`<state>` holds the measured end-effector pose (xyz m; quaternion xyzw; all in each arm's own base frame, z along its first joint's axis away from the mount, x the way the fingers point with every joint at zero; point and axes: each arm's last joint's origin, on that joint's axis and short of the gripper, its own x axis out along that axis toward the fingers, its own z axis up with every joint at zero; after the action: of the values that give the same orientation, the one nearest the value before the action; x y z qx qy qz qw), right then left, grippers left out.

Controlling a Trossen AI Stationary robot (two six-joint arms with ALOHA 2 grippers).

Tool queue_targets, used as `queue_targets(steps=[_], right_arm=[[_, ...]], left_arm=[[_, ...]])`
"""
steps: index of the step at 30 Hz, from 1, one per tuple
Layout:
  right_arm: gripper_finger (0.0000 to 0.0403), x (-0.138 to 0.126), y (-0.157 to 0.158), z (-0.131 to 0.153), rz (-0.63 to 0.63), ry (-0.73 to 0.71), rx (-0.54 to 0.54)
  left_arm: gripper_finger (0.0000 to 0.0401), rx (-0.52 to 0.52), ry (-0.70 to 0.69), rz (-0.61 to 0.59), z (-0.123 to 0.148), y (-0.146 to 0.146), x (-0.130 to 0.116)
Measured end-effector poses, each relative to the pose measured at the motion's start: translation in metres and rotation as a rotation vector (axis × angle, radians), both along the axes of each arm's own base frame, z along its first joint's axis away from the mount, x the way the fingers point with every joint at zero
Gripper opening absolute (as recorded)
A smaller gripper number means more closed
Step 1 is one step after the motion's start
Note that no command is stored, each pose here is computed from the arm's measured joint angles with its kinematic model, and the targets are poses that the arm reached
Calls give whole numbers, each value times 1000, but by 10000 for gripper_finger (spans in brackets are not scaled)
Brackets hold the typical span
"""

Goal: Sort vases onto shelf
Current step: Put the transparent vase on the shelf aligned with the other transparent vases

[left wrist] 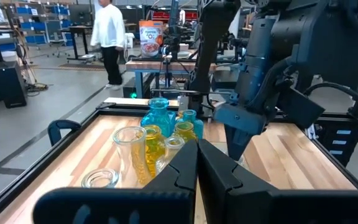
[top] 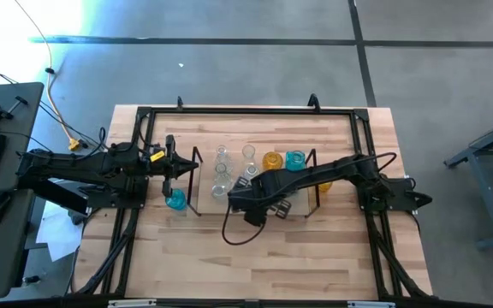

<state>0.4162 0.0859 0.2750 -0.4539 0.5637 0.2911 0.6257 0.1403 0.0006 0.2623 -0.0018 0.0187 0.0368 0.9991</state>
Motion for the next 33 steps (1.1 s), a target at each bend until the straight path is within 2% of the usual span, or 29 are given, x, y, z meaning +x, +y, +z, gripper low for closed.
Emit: queue_targets(steps=[5, 22, 28, 33], right_arm=[[9, 0, -4, -4, -5, 12, -4], [69, 0, -7, -7, -17, 27, -31], [82, 0, -7, -6, -26, 9, -110], [87, 0, 1, 1, -28, -28, -135]], left_arm=[[0, -1, 0, -7, 0, 0, 0], [0, -1, 0, -10, 0, 0, 0], [0, -1, 0, -10, 0, 0, 0], [0, -1, 0, -11, 0, 0, 0]])
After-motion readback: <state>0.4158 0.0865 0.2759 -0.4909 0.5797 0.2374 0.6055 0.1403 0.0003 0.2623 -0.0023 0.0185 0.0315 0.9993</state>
